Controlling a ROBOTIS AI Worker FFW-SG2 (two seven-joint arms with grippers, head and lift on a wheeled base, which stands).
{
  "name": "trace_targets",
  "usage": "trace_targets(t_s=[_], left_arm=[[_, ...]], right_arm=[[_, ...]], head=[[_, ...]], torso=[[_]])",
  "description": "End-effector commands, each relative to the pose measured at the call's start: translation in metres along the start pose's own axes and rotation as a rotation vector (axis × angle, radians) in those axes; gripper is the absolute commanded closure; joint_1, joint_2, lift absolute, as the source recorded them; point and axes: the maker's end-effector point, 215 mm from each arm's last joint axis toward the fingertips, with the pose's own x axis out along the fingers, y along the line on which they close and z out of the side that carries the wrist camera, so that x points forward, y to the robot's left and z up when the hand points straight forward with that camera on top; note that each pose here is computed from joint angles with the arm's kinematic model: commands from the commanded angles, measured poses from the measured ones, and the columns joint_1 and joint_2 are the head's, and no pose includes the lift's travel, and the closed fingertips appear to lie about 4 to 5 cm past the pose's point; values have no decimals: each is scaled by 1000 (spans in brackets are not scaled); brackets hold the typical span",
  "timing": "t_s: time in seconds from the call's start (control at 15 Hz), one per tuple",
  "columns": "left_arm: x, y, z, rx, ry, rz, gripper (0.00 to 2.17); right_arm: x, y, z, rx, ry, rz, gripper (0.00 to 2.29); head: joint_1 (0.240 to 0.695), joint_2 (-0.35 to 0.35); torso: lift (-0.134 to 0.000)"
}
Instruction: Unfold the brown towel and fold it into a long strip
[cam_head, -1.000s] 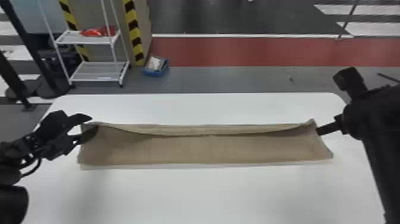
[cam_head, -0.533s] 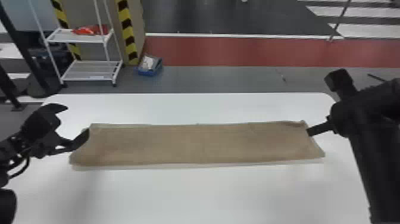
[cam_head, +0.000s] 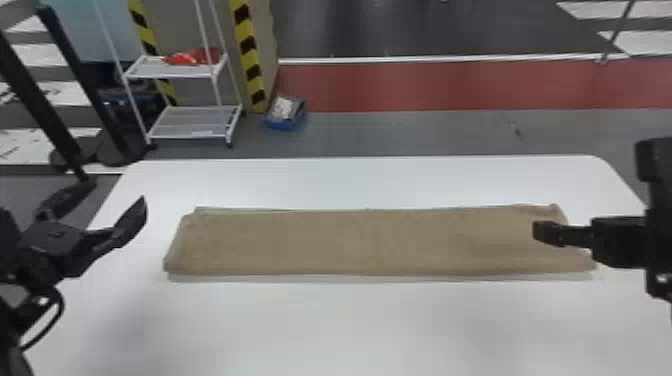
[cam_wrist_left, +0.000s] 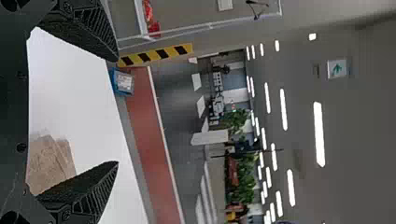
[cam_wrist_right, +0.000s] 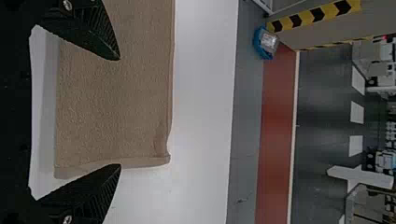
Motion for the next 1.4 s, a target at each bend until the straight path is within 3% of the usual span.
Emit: trace_targets(t_s=[0.0,0.13,0.4,0.53,0.6,0.73,0.87,1.0,1.33], left_arm=[[-21,-13,-2,-161,-38,16,107],[-35,-36,-8,-201,-37,43,103],[-53,-79,-46,-282,25,50,117],[-58,-94,-56,-288,38,52,124],[-71,-90,-56,-270,26,89,124],[-104,-85,-45,-180,-24,158,130],[-116,-100,-44,-139,-28,196,134],[-115,-111,-44,-72,-19,239,134],[-123,-123,-39,-55,-8,261,134]], right_arm=[[-40,22,-6,-41,-102,-18,70],[-60,29,0,-160,-253,-98,73],[-101,73,3,-239,-627,-133,80],[-105,77,-22,-186,-652,-148,80],[-102,92,-28,-172,-664,-120,80],[-95,126,-36,-150,-666,-62,80],[-96,133,-42,-143,-661,-53,80],[-95,135,-47,-139,-652,-50,80],[-99,150,-46,-126,-662,-23,80]], head=[[695,130],[695,147],[695,145],[695,155],[695,157],[695,178],[695,248],[695,266],[695,251]], torso=[[-126],[-126],[-126],[-126],[-126],[-126],[-126],[-126],[-126]])
